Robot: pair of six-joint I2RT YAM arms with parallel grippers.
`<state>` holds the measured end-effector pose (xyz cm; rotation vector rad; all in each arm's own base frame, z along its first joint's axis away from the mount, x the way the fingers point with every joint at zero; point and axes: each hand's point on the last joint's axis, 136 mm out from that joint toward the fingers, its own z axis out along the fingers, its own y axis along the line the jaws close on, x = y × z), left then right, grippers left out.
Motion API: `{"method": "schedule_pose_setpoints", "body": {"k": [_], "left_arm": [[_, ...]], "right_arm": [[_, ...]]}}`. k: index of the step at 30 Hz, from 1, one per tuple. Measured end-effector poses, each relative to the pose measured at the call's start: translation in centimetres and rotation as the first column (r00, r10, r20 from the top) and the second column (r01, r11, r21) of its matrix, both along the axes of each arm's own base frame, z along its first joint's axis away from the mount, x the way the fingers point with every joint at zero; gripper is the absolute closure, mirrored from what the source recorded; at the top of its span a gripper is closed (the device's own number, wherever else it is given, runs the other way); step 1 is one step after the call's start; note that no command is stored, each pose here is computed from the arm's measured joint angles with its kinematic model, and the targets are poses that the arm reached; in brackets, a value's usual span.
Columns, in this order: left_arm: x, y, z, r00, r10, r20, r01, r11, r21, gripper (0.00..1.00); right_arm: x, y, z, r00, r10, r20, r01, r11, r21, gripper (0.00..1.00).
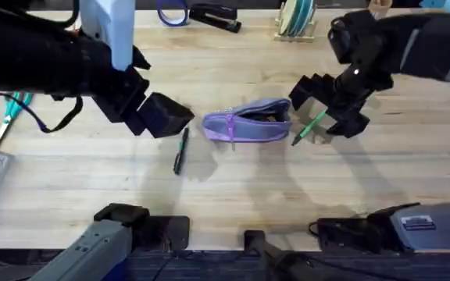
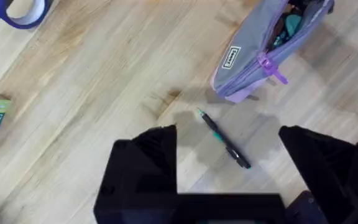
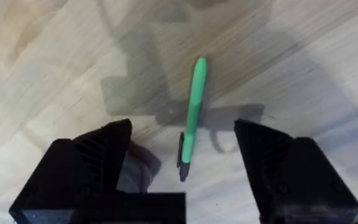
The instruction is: Unzip the bag, pick up the pens from the table one at a time and place them inside, then zip the bag closed.
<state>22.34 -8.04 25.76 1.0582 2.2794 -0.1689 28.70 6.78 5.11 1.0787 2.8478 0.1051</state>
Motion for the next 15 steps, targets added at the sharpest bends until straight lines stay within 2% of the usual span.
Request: {"method": "schedule_pose_setpoints", "body": {"k": [15], "left_arm": [[-0.01, 0.01, -0.01, 1.000, 0.000, 0.000, 0.000, 1.000, 0.000, 0.007]], "right_arm": [[0.14, 0.01, -1.19, 0.999, -0.034, 0.002, 0.034, 0.999, 0.004, 0.007]]}}
